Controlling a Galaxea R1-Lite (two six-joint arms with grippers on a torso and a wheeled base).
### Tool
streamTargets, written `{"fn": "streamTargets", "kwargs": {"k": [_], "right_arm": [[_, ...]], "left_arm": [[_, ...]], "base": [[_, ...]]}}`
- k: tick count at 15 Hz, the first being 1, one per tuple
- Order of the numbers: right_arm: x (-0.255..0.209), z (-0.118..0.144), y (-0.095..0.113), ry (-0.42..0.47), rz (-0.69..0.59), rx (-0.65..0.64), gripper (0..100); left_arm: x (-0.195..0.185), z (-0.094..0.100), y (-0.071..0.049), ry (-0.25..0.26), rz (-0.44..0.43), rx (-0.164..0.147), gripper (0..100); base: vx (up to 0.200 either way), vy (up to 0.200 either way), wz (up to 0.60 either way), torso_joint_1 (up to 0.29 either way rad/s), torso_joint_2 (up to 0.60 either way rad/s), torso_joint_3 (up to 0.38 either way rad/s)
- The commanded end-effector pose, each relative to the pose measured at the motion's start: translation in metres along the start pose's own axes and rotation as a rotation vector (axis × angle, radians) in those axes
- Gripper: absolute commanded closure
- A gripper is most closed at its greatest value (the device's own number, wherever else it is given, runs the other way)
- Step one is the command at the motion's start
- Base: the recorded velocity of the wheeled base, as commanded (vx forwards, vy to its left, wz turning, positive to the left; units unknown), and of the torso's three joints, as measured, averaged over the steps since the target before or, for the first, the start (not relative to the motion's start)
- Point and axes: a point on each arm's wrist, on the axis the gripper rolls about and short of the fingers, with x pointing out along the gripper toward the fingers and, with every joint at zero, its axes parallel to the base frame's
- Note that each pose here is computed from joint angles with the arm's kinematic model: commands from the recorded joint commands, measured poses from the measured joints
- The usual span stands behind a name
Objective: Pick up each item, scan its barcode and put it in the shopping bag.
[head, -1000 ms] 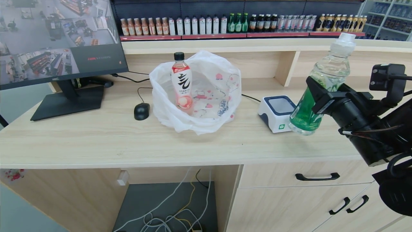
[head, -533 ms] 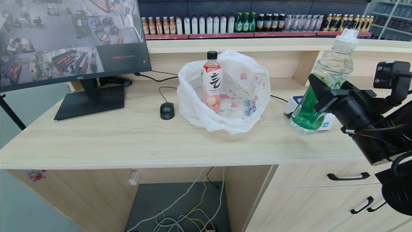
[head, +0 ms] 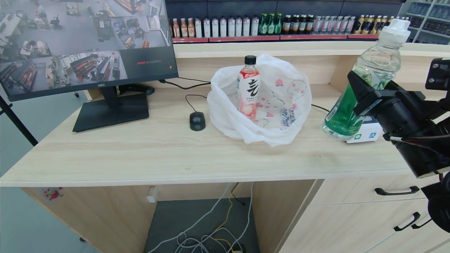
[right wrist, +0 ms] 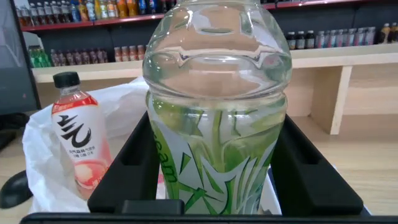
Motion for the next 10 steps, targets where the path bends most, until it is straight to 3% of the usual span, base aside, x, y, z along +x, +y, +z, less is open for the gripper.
{"fn": "streamTargets", "kwargs": {"k": [1, 4, 8, 10], "right_arm": [[0.006, 0.01, -0.003, -0.046, -0.012, 0.0, 100], [0.014, 0.016, 0.0, -0.085, 0.019, 0.005, 100], [0.022, -0.003, 0.003, -0.044, 0.043, 0.001, 100], [0.04, 0.001, 0.005, -0.047, 0.097, 0.003, 100]], "left_arm": [[0.0, 0.0, 0.0, 0.0, 0.0, 0.0, 0], [0.0, 0.0, 0.0, 0.0, 0.0, 0.0, 0], [0.0, 0.0, 0.0, 0.0, -0.002, 0.0, 0], [0.0, 0.0, 0.0, 0.0, -0.002, 0.0, 0]], "base": [[0.0, 0.0, 0.0, 0.0, 0.0, 0.0], [0.0, 0.0, 0.0, 0.0, 0.0, 0.0], [0.0, 0.0, 0.0, 0.0, 0.0, 0.0], [0.0, 0.0, 0.0, 0.0, 0.0, 0.0]]}}
